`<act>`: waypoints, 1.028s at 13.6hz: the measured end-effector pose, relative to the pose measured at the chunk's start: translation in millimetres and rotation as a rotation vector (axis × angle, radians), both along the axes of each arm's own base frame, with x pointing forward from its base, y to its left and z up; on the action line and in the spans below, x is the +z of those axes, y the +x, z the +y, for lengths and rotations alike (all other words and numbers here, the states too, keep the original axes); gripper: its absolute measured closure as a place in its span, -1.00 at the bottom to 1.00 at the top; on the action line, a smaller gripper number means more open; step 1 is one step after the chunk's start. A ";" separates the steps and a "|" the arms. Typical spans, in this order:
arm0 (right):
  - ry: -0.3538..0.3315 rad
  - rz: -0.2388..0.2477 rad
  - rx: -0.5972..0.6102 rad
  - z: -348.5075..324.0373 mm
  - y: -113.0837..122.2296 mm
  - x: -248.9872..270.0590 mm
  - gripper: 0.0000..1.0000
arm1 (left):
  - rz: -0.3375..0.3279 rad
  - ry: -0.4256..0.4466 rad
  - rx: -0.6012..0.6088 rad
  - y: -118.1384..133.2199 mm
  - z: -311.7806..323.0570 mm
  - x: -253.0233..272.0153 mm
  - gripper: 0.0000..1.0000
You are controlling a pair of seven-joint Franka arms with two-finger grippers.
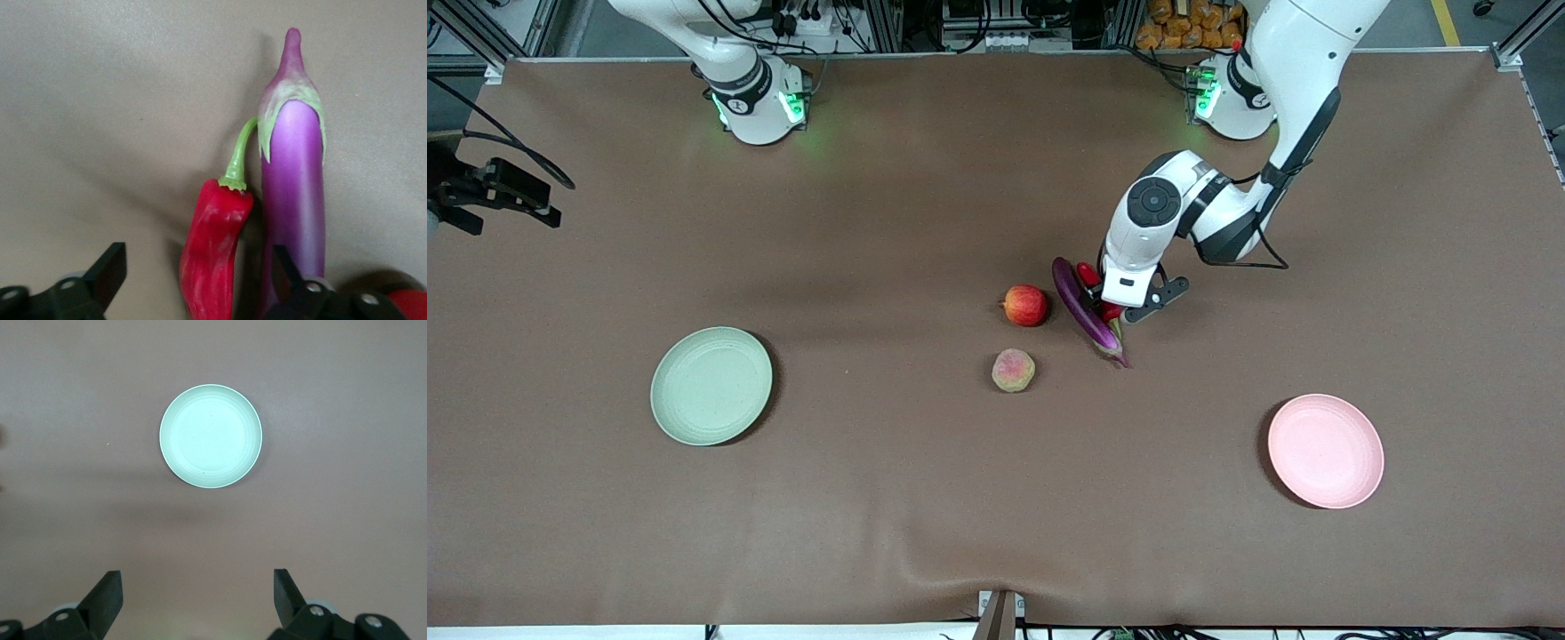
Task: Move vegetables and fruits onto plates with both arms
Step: 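Reach the left gripper down and grasp the red chili pepper, then carry the chili with the left gripper over the pink plate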
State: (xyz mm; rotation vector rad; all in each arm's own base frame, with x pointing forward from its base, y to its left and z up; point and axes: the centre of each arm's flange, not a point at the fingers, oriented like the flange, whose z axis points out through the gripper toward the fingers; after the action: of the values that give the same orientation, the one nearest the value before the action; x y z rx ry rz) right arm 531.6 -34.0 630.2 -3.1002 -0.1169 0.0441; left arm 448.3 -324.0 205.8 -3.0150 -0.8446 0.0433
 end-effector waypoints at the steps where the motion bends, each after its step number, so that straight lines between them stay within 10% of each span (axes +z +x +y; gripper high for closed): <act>1: 0.001 0.000 0.000 0.1 0.1 0.0 -1.00 | 0.002 0.001 0.000 -0.5 0.3 -0.9 -0.59; 9: 0.002 -0.001 0.000 0.2 0.2 0.1 -1.00 | 0.023 -0.002 0.000 -3.9 0.2 -14.0 -0.49; 14: 0.002 -0.002 0.002 1.0 0.4 0.0 -1.00 | 0.013 -0.026 0.016 3.8 2.9 -19.2 0.33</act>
State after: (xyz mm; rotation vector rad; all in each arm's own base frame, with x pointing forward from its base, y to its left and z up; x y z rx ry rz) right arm 531.9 -32.9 630.2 -3.0984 -0.1193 0.0415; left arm 452.0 -321.1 186.6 -3.0280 -0.8744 0.0744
